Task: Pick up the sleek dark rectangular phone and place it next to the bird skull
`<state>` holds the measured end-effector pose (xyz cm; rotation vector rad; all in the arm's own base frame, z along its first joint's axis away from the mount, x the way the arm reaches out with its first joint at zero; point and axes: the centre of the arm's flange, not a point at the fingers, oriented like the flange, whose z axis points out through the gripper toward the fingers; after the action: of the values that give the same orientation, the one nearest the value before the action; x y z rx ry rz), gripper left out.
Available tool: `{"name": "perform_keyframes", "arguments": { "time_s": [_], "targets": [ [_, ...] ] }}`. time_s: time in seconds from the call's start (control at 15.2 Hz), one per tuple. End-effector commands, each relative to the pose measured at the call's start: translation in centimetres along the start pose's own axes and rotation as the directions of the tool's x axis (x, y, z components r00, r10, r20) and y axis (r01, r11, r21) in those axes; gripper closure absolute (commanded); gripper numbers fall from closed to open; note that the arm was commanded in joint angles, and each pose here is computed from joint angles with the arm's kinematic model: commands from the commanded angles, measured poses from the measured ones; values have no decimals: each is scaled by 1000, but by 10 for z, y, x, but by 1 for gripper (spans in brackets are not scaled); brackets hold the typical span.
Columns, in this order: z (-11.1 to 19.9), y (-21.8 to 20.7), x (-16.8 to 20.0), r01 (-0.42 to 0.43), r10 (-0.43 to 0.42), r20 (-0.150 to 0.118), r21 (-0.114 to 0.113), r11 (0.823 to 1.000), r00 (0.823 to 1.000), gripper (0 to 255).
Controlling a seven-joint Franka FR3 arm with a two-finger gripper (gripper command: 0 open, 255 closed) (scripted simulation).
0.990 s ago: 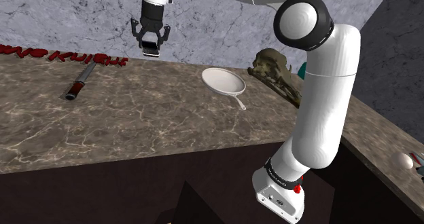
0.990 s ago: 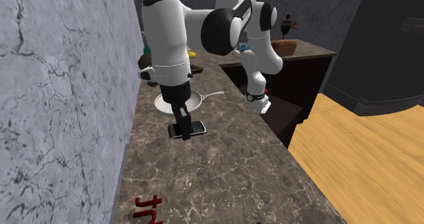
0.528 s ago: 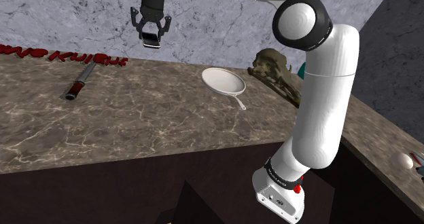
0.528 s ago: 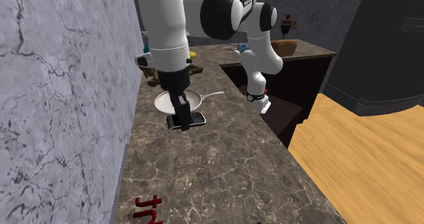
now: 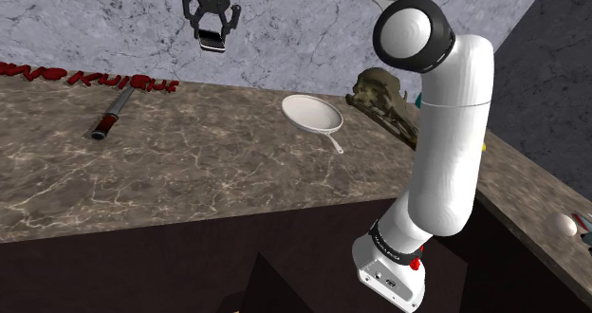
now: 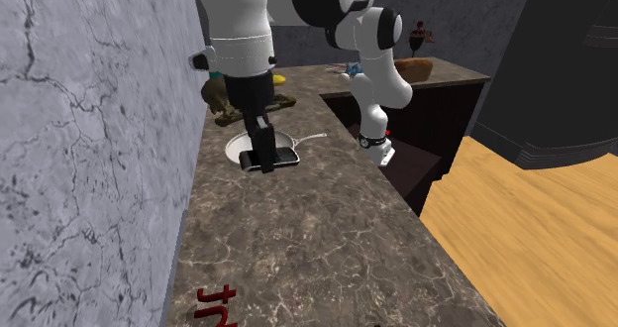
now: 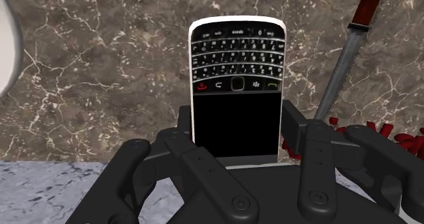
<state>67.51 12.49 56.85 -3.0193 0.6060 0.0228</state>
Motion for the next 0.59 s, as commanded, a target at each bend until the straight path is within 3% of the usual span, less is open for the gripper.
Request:
{"name": "perform_keyframes", "arguments": {
  "time_s": [0.0,0.33,0.53],
  "targets": [
    [-10,-2,0,0,0,0,0,1000,1000,255],
    [-32,-3,-1,0,0,0,0,1000,1000,255],
    [-33,33,-17,0,0,0,0,1000,1000,255]
  ]
}}
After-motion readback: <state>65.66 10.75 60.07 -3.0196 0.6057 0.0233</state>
